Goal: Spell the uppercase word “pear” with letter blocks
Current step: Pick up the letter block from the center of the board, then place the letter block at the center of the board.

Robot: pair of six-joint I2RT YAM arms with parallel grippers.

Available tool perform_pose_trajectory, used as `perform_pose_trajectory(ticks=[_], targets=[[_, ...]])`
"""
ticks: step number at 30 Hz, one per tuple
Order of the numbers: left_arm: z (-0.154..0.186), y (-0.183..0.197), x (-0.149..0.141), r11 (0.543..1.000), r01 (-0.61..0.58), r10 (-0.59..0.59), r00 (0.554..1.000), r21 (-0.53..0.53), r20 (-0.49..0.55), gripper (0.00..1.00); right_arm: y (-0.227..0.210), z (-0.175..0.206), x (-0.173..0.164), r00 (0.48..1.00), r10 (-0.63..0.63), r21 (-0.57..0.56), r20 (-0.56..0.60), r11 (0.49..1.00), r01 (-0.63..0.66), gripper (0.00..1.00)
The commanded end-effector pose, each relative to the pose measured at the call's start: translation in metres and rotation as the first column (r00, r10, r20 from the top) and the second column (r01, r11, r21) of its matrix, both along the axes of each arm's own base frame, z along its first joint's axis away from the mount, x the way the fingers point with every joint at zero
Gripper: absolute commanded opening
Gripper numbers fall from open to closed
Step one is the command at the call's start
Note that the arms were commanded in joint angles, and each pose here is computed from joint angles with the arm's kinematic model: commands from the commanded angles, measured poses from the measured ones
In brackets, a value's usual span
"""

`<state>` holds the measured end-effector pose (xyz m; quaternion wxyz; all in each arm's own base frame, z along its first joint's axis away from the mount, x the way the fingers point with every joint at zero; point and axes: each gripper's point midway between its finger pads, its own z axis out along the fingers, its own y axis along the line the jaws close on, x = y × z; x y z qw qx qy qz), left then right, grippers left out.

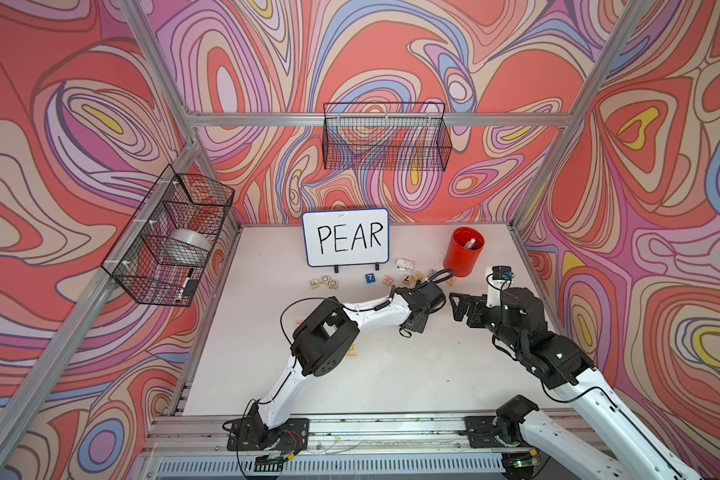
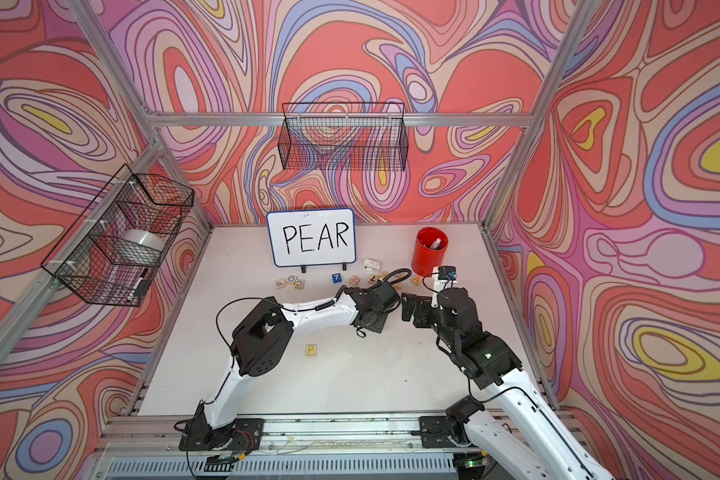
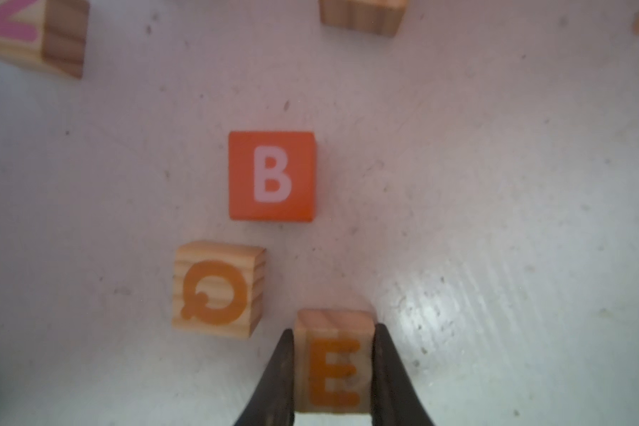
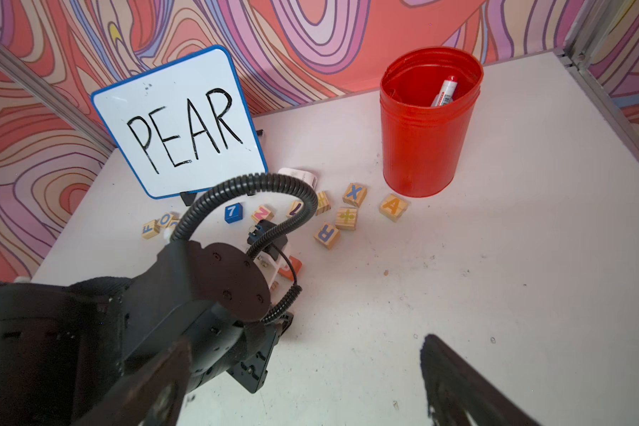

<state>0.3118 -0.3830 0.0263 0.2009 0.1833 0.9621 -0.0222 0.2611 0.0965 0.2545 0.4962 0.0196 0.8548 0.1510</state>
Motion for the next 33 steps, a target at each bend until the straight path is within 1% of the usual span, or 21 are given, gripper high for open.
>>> perform_pose_trajectory(ticks=[1, 4, 8, 11, 14, 19, 27, 33], targets=[[0.022, 0.031, -0.013, 0.997, -0.08, 0.08, 0.997, 0.008, -0.007, 0.22, 0.005, 0.027, 0.0, 0.998, 0.021, 0.052, 0.058, 0.998, -0.024, 0.98], [0.032, 0.05, -0.027, 0.992, -0.124, 0.124, 0.992, -0.01, -0.012, 0.22, 0.016, 0.029, 0.004, 0.997, 0.055, 0.087, 0.06, 0.994, -0.06, 0.98], [0.031, 0.087, -0.046, 0.978, -0.205, 0.206, 0.978, 0.035, -0.021, 0.22, 0.036, 0.017, 0.013, 0.993, 0.107, 0.172, 0.04, 0.979, -0.112, 0.98], [0.025, 0.106, -0.06, 0.96, -0.277, 0.278, 0.96, 0.035, -0.044, 0.22, 0.049, 0.007, 0.019, 0.99, 0.138, 0.232, 0.025, 0.963, -0.14, 0.98], [0.015, 0.124, -0.072, 0.932, -0.36, 0.362, 0.93, 0.044, -0.06, 0.23, 0.055, 0.0, 0.023, 0.989, 0.151, 0.247, 0.007, 0.958, -0.148, 0.98], [-0.002, 0.124, -0.084, 0.908, -0.42, 0.415, 0.901, -0.012, -0.124, 0.23, 0.055, -0.009, 0.025, 0.989, 0.146, 0.237, -0.014, 0.962, -0.138, 0.98], [-0.001, 0.136, -0.086, 0.899, -0.436, 0.437, 0.894, 0.035, -0.098, 0.24, 0.049, -0.014, 0.024, 0.992, 0.12, 0.215, -0.03, 0.97, -0.111, 0.98], [-0.002, 0.145, -0.091, 0.882, -0.47, 0.472, 0.876, 0.045, -0.101, 0.23, 0.043, -0.016, 0.025, 0.995, 0.091, 0.199, -0.035, 0.977, -0.082, 0.98]])
